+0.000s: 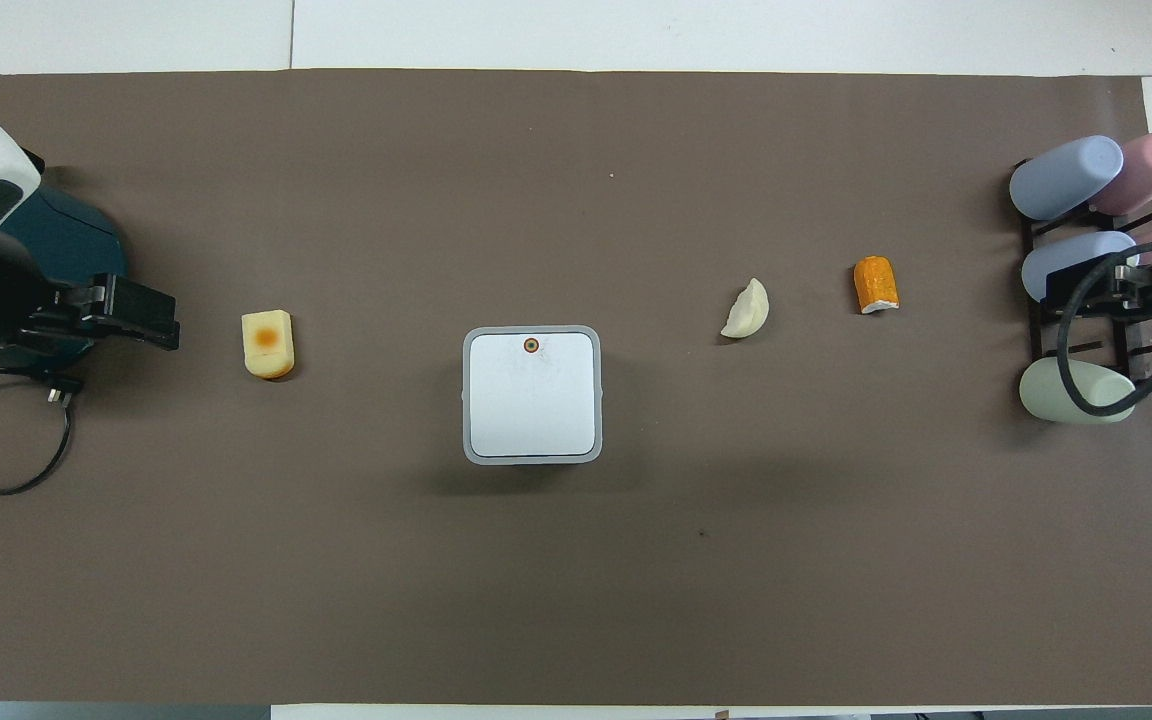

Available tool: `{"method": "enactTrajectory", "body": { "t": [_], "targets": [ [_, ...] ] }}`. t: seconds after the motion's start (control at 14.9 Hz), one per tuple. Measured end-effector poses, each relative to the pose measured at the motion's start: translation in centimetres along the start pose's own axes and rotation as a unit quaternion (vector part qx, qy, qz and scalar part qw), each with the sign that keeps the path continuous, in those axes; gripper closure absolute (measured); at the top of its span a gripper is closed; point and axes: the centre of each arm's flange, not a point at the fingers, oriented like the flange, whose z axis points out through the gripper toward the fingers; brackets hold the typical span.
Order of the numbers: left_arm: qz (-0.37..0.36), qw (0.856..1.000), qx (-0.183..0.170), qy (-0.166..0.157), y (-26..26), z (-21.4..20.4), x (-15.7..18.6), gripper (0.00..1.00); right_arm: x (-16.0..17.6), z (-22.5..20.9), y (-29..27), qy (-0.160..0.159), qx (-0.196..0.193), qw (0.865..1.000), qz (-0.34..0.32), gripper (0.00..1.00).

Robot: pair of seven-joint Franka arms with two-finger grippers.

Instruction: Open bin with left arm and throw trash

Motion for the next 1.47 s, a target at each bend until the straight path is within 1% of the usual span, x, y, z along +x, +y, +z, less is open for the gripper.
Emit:
{"method": "enactTrajectory", "body": {
  "t": [0.47,0.74,1.34,1.47],
  "targets": [
    [0.0,1.0,0.0,0.001,0.02,-0.03,0.03,0.0,0.0,0.02,-0.02,0.0,0.0,1.0,0.0,0.0],
    [0.0,1.0,-0.004,0.026,0.1,-0.47,0.54,0.0,-0.01,0.02,-0.04,0.0,0.0,1.0,0.0,0.0],
    [0.0,1.0,-0.004,0.028,0.14,-0.47,0.58,0.0,-0.02,0.04,-0.18,0.0,0.001,1.0,-0.001,0.0],
    [0.0,1.0,-0.005,0.029,0.14,-0.5,0.61,0.0,0.07,-0.03,-0.22,0.004,0.001,1.0,-0.001,0.0]
  ]
}}
